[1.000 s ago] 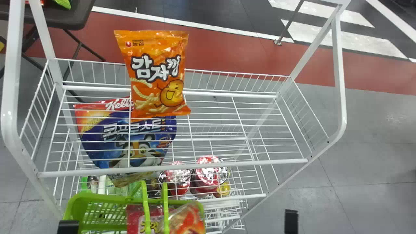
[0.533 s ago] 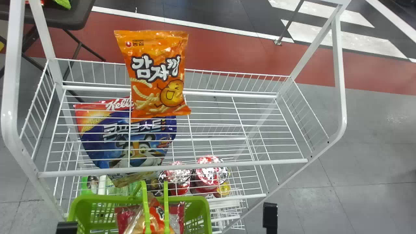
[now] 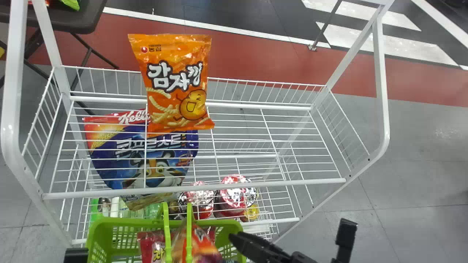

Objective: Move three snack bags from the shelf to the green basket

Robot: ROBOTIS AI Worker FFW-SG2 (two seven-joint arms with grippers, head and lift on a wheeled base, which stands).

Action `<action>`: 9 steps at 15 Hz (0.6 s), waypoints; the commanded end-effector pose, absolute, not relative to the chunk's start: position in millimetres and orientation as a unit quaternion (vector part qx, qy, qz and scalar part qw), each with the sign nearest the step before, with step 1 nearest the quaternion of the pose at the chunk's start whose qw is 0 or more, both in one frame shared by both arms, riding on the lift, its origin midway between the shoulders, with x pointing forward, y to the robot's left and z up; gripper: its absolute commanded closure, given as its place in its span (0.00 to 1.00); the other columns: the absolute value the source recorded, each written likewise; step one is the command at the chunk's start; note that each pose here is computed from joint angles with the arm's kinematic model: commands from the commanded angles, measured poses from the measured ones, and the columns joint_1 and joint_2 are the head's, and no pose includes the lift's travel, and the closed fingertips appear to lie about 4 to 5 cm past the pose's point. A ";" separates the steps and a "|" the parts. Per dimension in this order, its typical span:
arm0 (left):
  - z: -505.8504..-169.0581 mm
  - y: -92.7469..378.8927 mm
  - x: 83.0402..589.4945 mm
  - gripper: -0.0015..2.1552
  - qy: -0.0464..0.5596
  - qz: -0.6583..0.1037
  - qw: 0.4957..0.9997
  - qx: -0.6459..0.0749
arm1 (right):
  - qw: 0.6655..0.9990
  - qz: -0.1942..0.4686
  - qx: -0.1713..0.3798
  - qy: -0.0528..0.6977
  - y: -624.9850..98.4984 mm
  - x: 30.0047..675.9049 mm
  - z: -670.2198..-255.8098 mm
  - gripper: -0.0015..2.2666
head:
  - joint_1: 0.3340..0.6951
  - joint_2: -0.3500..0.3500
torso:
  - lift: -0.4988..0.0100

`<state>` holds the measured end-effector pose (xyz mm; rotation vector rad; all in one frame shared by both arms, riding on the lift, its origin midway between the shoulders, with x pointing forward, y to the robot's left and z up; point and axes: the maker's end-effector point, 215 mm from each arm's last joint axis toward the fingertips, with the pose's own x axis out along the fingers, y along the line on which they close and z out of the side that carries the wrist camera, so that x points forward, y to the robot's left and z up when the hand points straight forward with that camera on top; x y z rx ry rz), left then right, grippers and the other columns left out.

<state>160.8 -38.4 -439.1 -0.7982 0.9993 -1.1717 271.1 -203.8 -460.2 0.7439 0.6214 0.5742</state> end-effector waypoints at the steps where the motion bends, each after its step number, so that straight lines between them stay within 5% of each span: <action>1: -439.4 -38.2 161.0 0.81 0.440 -0.515 0.648 -0.350 | 0.862 0.264 0.330 0.281 -221.5 277.3 -446.7 0.02 | 1.00 0.00 | 0.89; 4: -439.0 -40.6 160.8 0.81 0.440 -0.516 0.647 -0.349 | 0.907 0.256 0.264 0.204 -243.7 297.4 -400.8 0.03 | 1.00 0.00 | 0.89; 6: -438.5 -41.6 161.0 0.81 0.439 -0.517 0.647 -0.348 | 0.952 0.238 0.169 0.092 -266.6 315.6 -344.5 0.03 | 1.00 0.00 | 0.89; 9: -439.1 -42.0 160.4 0.81 0.440 -0.517 0.647 -0.348 | 0.974 0.205 0.089 -0.027 -282.3 320.0 -286.1 0.03 | 1.00 0.00 | 0.89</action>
